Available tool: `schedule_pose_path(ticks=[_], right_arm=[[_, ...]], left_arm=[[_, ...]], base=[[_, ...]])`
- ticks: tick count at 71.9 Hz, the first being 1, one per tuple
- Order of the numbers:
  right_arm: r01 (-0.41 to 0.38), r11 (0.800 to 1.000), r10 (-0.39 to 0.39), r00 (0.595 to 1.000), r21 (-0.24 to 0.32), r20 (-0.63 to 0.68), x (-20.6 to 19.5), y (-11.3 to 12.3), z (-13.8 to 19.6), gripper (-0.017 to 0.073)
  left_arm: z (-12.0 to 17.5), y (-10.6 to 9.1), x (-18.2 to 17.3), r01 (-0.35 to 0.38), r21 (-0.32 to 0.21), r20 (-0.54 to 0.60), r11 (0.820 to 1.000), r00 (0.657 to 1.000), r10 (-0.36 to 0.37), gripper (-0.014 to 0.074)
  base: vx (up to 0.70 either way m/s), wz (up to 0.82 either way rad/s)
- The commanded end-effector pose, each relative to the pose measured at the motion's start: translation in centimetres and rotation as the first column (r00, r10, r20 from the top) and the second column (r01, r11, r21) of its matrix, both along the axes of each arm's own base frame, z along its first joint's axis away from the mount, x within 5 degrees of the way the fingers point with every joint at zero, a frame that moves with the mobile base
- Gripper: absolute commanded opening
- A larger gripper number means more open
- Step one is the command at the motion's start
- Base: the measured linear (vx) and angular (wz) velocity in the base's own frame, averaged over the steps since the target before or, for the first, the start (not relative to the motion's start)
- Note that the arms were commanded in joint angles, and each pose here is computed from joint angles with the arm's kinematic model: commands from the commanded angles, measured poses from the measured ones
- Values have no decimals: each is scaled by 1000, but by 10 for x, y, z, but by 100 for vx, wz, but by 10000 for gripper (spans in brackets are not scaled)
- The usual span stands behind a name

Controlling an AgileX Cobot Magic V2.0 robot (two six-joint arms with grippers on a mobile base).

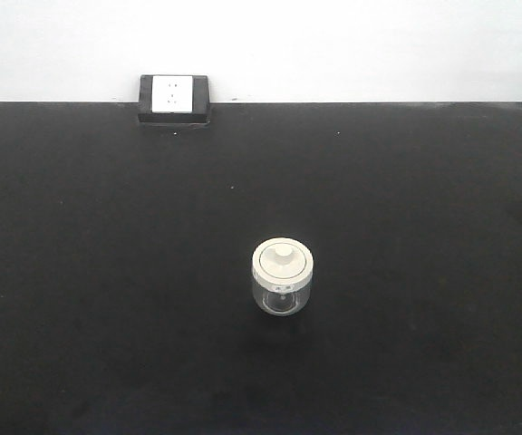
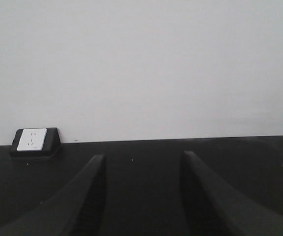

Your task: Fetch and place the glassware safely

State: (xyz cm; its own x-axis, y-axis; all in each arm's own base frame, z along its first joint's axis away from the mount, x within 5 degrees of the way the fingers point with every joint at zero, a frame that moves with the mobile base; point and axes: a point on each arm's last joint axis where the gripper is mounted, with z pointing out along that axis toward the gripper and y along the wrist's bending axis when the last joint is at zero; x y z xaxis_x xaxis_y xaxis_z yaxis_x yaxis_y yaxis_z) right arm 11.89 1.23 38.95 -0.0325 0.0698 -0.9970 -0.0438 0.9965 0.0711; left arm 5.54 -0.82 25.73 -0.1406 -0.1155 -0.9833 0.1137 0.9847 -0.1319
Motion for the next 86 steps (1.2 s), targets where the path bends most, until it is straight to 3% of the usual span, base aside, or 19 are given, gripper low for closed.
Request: schedule_pose_path(ticks=[1,7,8,9,12,22,32,46,64,78,86], right_arm=[[-36,999,36,999,-40,1,-17,-2,7,321],[-77,993,73,996,-85,-49,-28,-1,3,321],[-90,989,84,995,-117,-58,-30,-1,2,321],[-102,989,94,993,-107,-72,-31,0,1,321],[-138,978,124,988,-157,-95,-37,0,-2,321],[-252,939,231,966,-233,-112,-58,4,-5,321],[-263,943,262,965,-203,-31,-79,1,0,321],[-211,957,230,970,-199,76,-106,-10,-1,321],[-217,965,225,974,-146,35,-107,-11,-65,321],[-208,962,218,975,-177,39,-92,-7,-109,321],[-192,957,212,974,-216,75,-87,-6,-115,321]], left_arm=[[14,0,1,4,-27,85,1000,996,-2,-7],[14,0,1,4,-27,85,1000,996,-2,-7],[14,0,1,4,-27,85,1000,996,-2,-7],[14,0,1,4,-27,85,1000,996,-2,-7],[14,0,1,4,-27,85,1000,996,-2,-7],[14,0,1,4,-27,85,1000,996,-2,-7],[14,0,1,4,-27,85,1000,996,-2,-7],[14,0,1,4,-27,85,1000,996,-2,-7],[14,0,1,4,-27,85,1000,996,-2,-7],[14,0,1,4,-27,85,1000,996,-2,-7],[14,0,1,4,-27,85,1000,996,-2,-7]], base=[[0,0],[0,0],[0,0],[0,0],[0,0],[0,0],[0,0],[0,0],[0,0],[0,0],[0,0]])
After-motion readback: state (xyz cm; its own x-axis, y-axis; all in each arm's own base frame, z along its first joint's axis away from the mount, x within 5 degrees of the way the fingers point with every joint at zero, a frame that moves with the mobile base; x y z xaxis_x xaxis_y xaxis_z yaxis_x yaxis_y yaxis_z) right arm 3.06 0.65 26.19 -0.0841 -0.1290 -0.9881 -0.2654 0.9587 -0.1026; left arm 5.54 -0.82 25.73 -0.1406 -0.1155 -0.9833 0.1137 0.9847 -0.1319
